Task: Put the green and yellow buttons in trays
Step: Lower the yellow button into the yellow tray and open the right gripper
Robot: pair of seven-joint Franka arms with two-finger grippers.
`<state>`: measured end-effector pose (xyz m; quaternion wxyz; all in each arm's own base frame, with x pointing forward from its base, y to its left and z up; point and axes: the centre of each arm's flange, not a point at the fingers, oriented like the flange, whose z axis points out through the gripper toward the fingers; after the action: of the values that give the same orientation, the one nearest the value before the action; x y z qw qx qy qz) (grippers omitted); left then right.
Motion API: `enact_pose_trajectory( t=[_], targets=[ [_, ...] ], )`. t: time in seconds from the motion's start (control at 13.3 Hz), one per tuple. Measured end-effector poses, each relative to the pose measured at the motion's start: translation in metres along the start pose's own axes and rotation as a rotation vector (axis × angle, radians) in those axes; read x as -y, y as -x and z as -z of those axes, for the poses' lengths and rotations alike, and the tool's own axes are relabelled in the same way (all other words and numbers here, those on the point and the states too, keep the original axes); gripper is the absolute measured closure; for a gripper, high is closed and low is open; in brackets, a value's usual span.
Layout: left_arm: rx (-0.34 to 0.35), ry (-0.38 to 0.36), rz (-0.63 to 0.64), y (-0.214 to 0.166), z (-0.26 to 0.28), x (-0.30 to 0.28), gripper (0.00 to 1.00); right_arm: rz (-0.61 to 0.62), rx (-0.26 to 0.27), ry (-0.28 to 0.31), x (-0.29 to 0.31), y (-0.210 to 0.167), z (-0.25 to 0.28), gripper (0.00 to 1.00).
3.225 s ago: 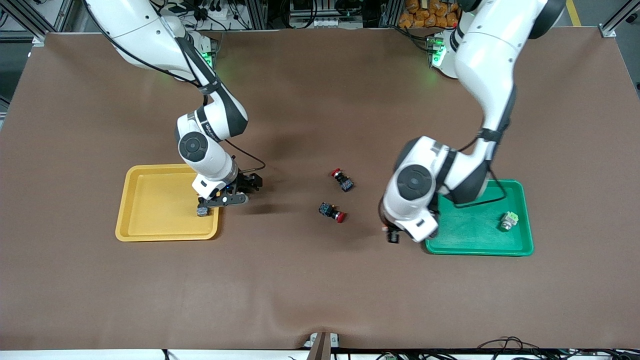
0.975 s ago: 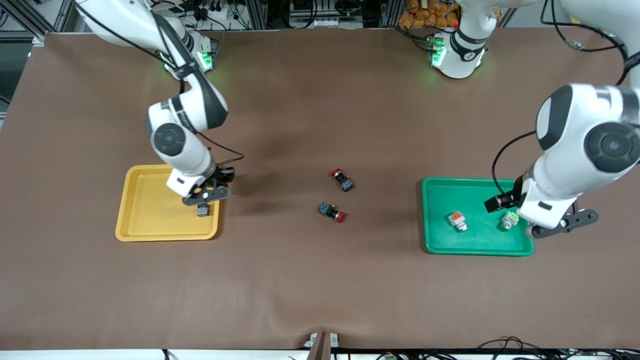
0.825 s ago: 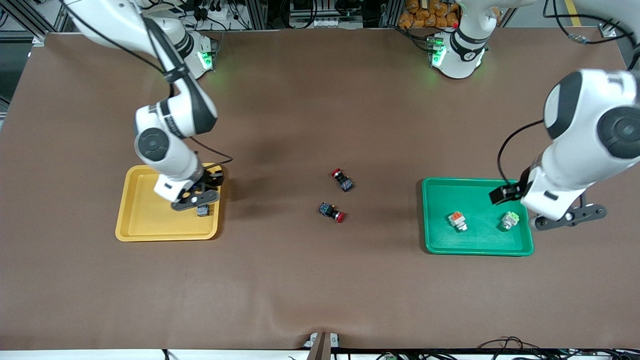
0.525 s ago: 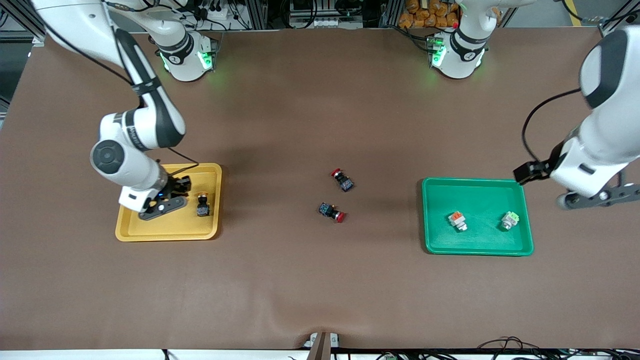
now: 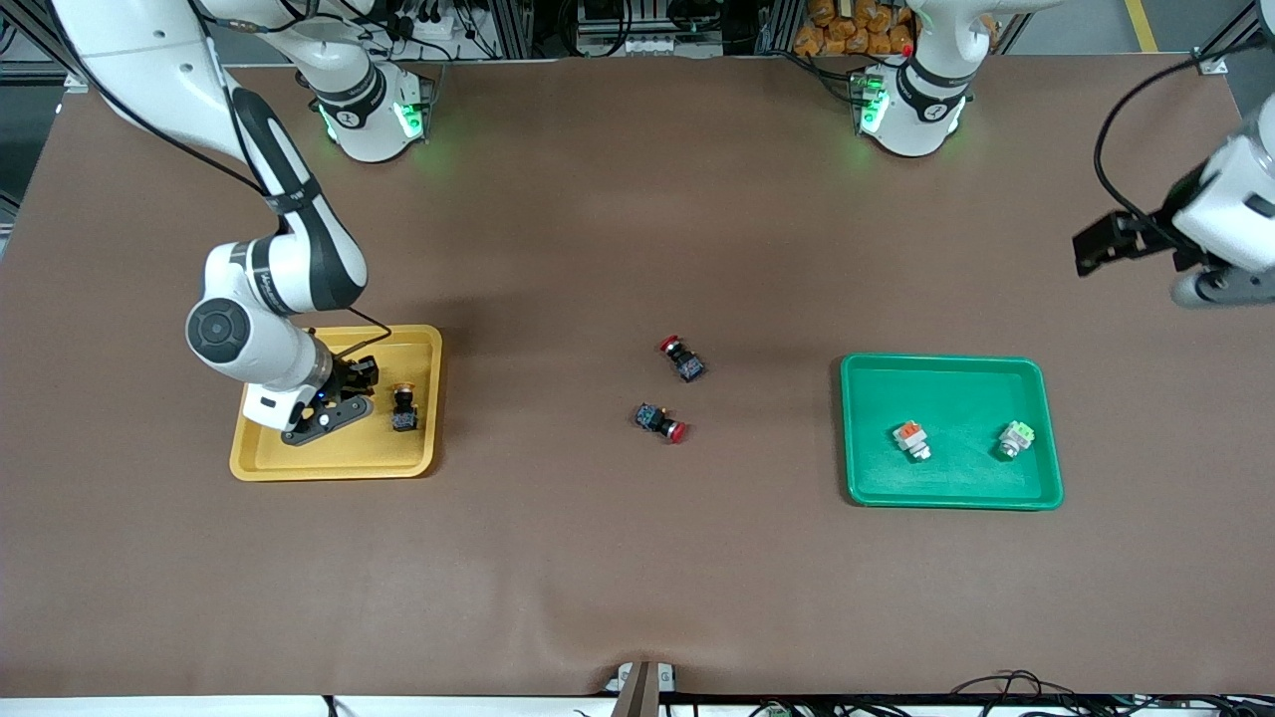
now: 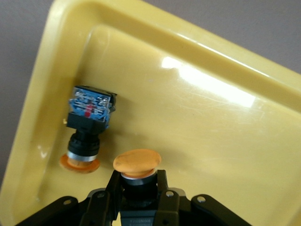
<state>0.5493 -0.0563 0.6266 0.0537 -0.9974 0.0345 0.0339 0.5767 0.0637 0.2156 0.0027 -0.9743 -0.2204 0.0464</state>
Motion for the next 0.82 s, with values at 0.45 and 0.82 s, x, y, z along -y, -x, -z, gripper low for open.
enact_pose_trajectory(
  t=[0.45, 0.82],
  targets=[
    [0.026, 0.069, -0.070, 0.010, -0.005, 0.002, 0.00, 0.015, -0.015, 0.002, -0.001, -0.003, -0.016, 0.67],
    [0.007, 0.075, -0.063, 0.003, -0.009, 0.005, 0.00, 0.026, -0.018, 0.002, 0.001, -0.004, -0.016, 0.26]
  ],
)
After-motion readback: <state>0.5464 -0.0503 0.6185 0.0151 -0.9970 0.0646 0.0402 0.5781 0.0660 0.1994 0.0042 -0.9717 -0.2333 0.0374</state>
